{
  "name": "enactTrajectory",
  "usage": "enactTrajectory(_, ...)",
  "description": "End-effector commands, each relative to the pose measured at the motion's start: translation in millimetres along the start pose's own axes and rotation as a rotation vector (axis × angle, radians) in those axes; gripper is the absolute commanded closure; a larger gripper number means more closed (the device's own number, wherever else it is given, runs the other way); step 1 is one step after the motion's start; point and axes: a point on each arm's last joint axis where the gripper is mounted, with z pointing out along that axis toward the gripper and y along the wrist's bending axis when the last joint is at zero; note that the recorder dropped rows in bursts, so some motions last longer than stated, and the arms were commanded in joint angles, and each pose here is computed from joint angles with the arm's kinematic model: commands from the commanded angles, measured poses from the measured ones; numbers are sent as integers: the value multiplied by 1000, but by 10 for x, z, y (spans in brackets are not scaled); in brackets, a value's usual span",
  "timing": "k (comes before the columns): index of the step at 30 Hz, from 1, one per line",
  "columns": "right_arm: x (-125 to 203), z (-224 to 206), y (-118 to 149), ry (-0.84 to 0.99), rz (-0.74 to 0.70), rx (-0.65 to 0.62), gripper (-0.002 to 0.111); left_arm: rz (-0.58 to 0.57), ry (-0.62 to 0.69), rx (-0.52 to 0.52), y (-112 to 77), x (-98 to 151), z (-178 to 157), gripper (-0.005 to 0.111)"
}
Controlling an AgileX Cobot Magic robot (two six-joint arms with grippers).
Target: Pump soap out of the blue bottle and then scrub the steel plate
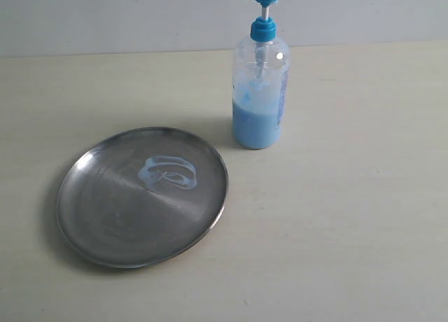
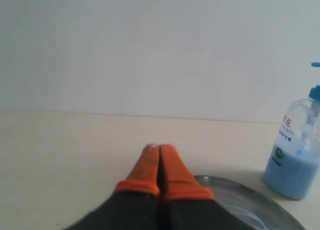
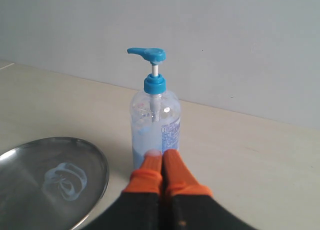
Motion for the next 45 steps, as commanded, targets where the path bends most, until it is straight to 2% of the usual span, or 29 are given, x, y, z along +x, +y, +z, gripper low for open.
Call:
enactTrajectory(1,1,-8,2,-7,2,-2,108,-28,17,-14,19,92,10,107)
enactTrajectory(11,1,-8,2,-7,2,-2,108,-43,43,-55,44,118,9,107)
enactTrajectory(23,1,-8,2,-7,2,-2,108,-18,208,-95,74,267,-13,107)
enactTrajectory(36,3,-8,2,-4,2,-2,108,70,215,-97,85,269,-14,107)
enactTrajectory(45,3,-8,2,-4,2,-2,108,70,215,-97,84,269,-14,107)
